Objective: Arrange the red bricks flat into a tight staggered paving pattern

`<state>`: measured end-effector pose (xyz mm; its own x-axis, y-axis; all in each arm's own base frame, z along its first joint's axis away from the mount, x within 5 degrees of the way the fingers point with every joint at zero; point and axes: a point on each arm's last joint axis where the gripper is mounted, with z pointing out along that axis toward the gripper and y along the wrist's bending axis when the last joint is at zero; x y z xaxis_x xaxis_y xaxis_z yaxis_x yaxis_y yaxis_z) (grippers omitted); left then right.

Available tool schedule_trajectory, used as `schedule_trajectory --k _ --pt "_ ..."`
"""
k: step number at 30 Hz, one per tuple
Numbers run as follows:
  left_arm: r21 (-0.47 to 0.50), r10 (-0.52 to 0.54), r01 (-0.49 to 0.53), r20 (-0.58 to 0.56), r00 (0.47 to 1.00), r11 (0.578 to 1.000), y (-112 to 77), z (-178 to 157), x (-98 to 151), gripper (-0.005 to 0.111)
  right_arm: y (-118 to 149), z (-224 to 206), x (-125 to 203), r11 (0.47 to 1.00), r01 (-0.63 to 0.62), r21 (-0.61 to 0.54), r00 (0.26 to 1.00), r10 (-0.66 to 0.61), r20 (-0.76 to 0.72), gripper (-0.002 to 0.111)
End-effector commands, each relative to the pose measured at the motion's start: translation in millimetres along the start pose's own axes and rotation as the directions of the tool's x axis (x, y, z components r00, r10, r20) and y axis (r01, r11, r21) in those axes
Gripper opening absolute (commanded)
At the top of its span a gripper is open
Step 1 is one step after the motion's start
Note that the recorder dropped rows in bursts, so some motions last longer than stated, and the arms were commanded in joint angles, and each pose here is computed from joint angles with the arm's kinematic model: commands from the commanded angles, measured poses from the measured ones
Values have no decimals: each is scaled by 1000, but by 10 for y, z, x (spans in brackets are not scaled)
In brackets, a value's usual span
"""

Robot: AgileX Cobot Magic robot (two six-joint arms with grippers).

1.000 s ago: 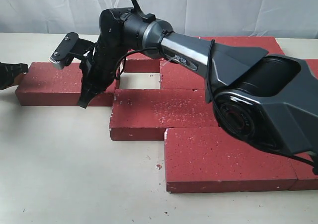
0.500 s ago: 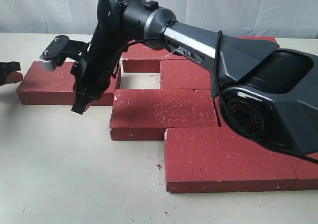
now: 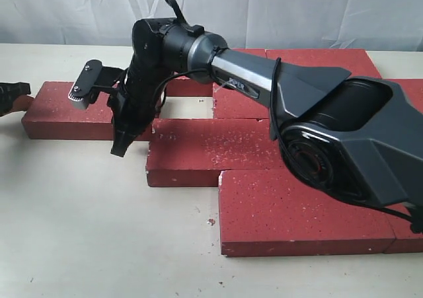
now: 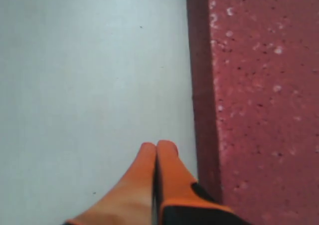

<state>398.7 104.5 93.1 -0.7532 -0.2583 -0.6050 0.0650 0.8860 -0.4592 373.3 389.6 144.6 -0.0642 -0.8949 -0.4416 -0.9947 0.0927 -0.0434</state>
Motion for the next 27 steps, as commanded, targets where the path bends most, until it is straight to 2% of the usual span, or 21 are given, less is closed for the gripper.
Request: schedule_trajectory --k 1,13,16,21,27 --pt "23 -4 4 4 1000 1000 -26 20 -8 0 -82 -44 9 998 5 67 1000 -5 -3 -1" --pt "46 -49 48 18 999 998 16 105 47 0 -136 -50 -24 992 10 127 999 -14 31 -1" --pt "75 -34 32 25 999 997 13 137 70 0 -136 -50 -24 992 10 127 999 -14 31 -1" --pt "96 -32 28 33 999 995 -1 141 57 0 -74 -67 -44 998 -30 59 998 27 50 -1" --pt "109 -30 26 32 999 994 -13 140 58 0 -88 -408 -134 995 -30 99 998 23 64 -1"
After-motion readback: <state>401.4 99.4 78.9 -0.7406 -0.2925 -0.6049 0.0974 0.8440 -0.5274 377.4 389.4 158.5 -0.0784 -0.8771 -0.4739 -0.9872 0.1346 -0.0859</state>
